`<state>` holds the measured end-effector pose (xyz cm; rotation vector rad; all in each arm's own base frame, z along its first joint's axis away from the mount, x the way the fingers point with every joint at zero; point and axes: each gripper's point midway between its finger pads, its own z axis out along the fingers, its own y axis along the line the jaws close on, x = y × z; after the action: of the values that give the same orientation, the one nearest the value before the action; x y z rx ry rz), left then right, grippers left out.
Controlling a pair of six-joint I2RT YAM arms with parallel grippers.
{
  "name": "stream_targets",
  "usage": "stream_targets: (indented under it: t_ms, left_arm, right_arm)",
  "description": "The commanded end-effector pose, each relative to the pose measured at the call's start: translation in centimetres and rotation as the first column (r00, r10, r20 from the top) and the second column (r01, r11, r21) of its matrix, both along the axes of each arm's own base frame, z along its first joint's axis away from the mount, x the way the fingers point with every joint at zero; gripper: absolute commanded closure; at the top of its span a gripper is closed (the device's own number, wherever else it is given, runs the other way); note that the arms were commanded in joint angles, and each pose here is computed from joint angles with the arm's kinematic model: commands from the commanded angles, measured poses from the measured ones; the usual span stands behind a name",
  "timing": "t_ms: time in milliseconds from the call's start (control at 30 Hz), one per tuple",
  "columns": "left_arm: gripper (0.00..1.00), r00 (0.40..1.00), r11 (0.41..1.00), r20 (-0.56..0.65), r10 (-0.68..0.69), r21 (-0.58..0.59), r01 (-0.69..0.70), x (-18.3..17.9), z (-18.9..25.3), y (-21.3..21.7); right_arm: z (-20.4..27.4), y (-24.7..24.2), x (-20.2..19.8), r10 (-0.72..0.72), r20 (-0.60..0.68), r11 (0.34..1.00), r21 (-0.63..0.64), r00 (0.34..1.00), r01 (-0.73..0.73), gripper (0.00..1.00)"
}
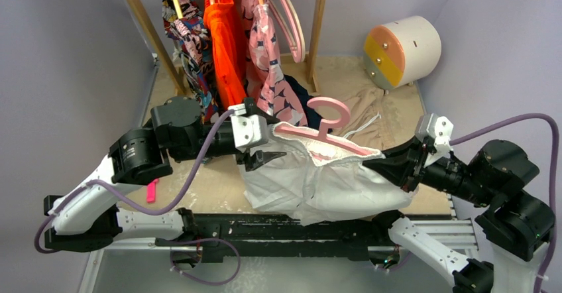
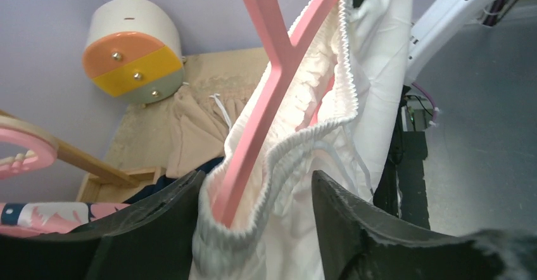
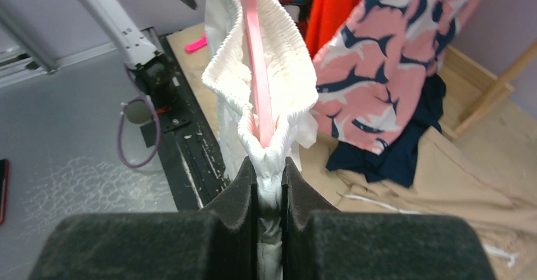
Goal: Place the shorts on the hanger
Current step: Place the hanger at the clothesline.
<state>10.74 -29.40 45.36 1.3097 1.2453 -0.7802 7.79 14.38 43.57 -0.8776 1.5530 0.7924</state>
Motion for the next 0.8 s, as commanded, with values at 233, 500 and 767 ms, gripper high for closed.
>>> stream_targets:
  t_ms: [233, 500, 767]
  left_arm:
    - [0.31, 0.979, 0.948, 0.012, 0.201, -0.252, -0.192, 1.0, 3.1, 5.5]
    - [0.31, 0.968, 0.929, -0.017, 0.251, -0.278, -0.246, 1.2, 2.6, 6.9]
    - [0.31, 0.960, 0.921, -0.040, 0.276, -0.274, -0.276, 1.5, 1.3, 7.3]
  right_arm:
    - [0.4, -5.4, 2.9, -0.396, -0.070, 0.918, 0.010, 0.916, 0.397, 1.00]
    - [0.9, -8.0, 5.0, -0.567, -0.068, 0.824, -0.027, 0.821, 0.567, 1.00]
    - [3.4, -10.5, 7.3, -0.722, -0.047, 0.691, 0.002, 0.690, 0.723, 1.00]
